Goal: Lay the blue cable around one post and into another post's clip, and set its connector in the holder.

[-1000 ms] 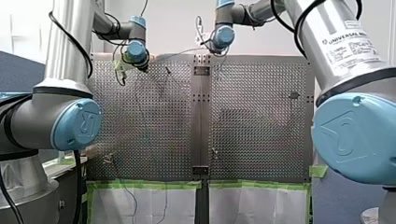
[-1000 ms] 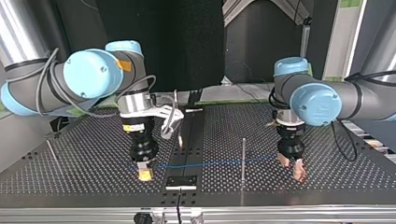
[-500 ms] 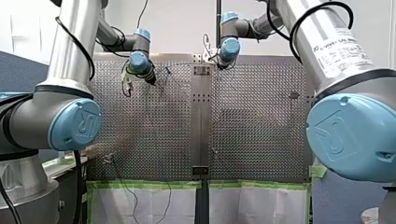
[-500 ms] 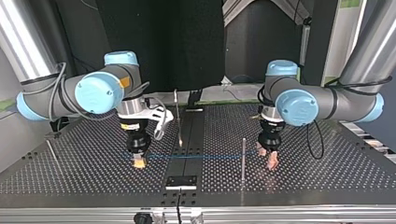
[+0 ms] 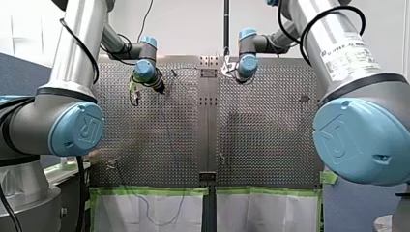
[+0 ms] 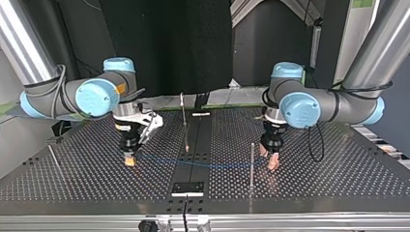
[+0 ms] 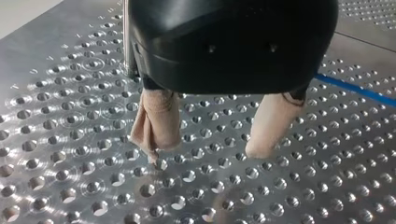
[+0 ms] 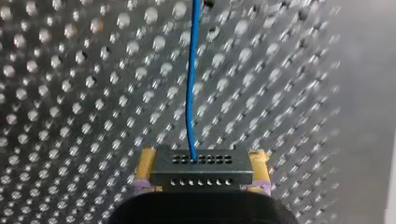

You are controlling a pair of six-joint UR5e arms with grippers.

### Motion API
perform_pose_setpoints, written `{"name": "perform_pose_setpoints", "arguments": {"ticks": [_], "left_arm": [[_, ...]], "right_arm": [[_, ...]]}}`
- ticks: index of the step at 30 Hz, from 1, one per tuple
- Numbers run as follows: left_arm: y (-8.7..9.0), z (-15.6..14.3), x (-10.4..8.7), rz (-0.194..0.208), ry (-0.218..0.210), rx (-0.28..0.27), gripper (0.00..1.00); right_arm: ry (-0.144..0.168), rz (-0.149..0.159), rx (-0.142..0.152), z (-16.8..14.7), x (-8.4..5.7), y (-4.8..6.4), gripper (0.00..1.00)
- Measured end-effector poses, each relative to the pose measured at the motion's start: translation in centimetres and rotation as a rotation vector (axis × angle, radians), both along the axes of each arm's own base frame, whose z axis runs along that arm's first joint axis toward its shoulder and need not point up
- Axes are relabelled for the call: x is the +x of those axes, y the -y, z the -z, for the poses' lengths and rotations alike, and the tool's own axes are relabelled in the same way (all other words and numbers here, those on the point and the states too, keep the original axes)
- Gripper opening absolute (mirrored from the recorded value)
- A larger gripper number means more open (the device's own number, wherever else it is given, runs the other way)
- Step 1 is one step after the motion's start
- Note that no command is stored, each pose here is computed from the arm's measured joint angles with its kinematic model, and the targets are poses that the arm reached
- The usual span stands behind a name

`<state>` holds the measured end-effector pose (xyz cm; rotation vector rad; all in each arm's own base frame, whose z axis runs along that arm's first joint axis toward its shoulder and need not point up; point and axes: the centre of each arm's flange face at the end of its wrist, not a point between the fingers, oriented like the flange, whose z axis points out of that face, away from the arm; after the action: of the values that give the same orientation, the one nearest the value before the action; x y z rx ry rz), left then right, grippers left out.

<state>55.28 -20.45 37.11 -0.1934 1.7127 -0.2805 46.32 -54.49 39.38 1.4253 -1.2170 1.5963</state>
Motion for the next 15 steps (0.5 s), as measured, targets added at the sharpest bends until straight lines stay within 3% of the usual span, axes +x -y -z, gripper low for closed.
{"name": "perform_pose_setpoints", "arguments": {"ticks": [7,15], "left_arm": [[0.4,0.0,-0.1,0.012,0.0,-0.003,1.0],[0.5,-0.1,-0.2,0.017,0.0,-0.013,1.0]], "right_arm": [[0.022,0.021,0.009,2.8,-1.3,0.8,0.01],[0.001,0.026,0.015,6.5,-2.1,1.0,0.01]]}}
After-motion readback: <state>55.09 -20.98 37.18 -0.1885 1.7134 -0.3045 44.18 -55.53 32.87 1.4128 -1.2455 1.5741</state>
